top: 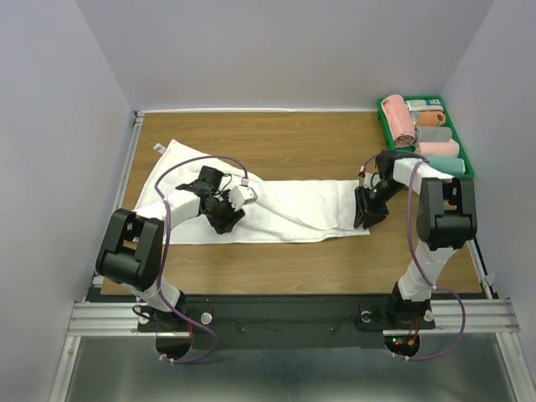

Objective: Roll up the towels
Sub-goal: Flatten the towel

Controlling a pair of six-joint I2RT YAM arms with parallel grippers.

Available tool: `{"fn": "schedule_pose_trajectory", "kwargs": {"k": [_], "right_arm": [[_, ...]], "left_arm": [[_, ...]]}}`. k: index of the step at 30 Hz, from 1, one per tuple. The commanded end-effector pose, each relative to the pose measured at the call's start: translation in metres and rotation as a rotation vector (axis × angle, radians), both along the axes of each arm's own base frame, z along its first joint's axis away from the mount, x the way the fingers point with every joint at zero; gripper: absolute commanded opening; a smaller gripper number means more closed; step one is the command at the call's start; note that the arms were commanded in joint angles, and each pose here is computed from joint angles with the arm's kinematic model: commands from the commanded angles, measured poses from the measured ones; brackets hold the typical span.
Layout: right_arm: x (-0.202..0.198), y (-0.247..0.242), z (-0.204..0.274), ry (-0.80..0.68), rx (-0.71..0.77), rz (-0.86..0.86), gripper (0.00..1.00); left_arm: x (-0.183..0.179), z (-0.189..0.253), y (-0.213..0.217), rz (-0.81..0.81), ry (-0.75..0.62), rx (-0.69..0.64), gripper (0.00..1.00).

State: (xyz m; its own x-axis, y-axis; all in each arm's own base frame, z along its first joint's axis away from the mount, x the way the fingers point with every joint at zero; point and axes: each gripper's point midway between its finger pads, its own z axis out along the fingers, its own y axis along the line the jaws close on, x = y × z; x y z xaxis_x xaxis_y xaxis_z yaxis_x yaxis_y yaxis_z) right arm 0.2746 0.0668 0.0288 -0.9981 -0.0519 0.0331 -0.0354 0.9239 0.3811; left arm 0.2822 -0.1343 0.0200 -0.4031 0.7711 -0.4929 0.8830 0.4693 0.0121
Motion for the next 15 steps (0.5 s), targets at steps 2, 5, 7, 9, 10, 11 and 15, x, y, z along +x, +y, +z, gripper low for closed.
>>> {"fn": "schedule_pose_trajectory", "kwargs": {"k": [2,5,7,9,10,11,15], "right_arm": [[0.000,0.013,0.000,-0.003,0.046,0.002,0.39],[0.001,0.013,0.001,-0.004,0.049,0.000,0.28],[0.004,0.014,0.004,-0.014,0.052,-0.001,0.12],[0.007,0.014,0.009,-0.030,0.051,-0.004,0.03],[0.009,0.014,0.011,-0.041,0.051,-0.003,0.00],[0.010,0.015,0.014,-0.050,0.053,-0.002,0.01],[0.025,0.018,0.037,-0.133,0.076,-0.002,0.01]], "left_arm": [[-0.015,-0.015,0.001,-0.003,0.056,0.005,0.58],[-0.015,-0.016,0.001,-0.002,0.059,0.006,0.58],[-0.015,-0.016,0.001,0.000,0.056,0.006,0.58],[-0.015,-0.015,0.001,0.000,0.056,0.006,0.58],[-0.015,-0.015,0.001,0.002,0.055,0.005,0.58],[-0.016,-0.015,0.002,0.003,0.057,0.005,0.58],[-0.016,-0.015,0.003,0.003,0.058,0.010,0.58]]}}
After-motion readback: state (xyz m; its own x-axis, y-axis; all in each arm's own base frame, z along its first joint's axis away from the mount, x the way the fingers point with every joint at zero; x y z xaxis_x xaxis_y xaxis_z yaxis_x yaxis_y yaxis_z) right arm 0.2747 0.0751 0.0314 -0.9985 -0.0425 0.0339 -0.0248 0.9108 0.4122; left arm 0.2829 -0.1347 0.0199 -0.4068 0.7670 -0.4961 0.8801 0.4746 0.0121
